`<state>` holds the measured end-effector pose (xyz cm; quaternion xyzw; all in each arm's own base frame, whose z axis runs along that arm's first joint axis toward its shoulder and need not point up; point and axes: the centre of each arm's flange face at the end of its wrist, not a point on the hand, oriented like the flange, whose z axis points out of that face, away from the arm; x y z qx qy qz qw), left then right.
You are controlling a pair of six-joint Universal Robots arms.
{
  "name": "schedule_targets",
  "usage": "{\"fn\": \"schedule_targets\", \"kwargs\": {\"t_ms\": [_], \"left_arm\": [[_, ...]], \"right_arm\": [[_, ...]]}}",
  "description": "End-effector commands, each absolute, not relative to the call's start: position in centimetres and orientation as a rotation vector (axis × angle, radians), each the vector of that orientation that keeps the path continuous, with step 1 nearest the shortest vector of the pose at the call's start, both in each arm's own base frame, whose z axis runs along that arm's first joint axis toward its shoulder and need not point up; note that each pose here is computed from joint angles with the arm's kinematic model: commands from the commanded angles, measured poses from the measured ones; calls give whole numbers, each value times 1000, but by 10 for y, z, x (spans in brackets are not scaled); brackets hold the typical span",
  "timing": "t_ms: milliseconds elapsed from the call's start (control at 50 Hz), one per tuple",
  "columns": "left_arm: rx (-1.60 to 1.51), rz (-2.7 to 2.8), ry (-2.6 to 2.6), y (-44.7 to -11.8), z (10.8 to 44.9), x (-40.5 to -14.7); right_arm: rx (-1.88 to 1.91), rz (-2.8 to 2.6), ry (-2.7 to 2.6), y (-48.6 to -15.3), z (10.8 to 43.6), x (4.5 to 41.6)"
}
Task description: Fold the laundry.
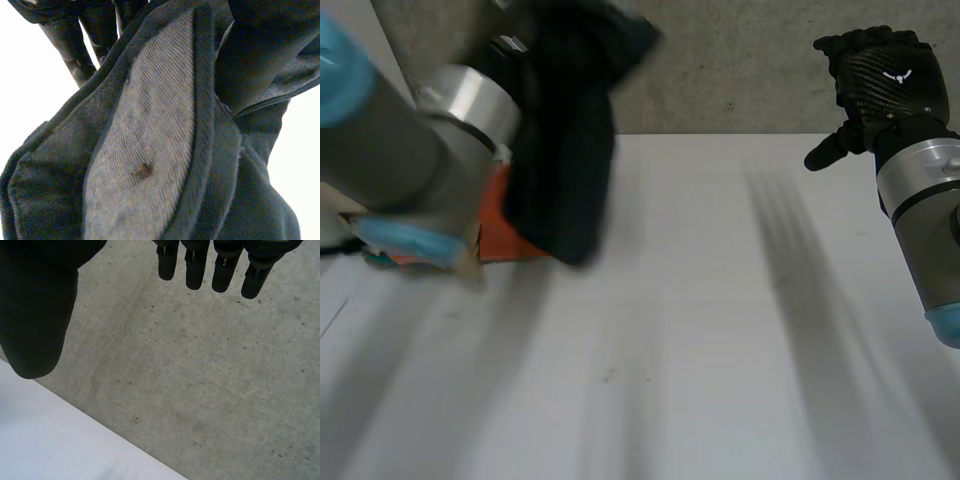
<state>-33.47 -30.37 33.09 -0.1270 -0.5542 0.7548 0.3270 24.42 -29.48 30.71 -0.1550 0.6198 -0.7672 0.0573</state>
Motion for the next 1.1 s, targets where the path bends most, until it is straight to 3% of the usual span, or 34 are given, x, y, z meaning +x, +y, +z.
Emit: {"fn": "schedule_targets", "kwargs": {"t_ms": [20,80,180,280,420,500,660,820,960,1100], "left_arm": [[-511,1639,-1704,-260,232,-393],[-570,1541,-1768,-248,211,-398],[-601,1518,-1778,-243,222,-393],[-558,1621,-1762,-255,260,-367],[-558,1753,-1802,-273,275,-328],[-659,1835,-1830,-286,263,-323],[-1100,1904,-1847,-334,190,-333],[-1263,1778,-1731,-346,141,-352],[-1282,1721,-1749,-342,120,-357],[-1268,1759,-1769,-340,133,-362]], "right_arm": [[-469,-2331,1884,-297,309,243],[-465,-2327,1912,-301,306,239],[-515,-2274,1998,-309,290,238],[-686,-2127,2083,-306,276,247],[-849,-1867,2232,-285,271,247],[-863,-1723,2325,-273,256,245],[-879,-1719,2358,-258,219,249],[-823,-1866,2381,-266,187,248],[-833,-1824,2432,-277,156,251],[-857,-1865,2407,-288,160,253]]}}
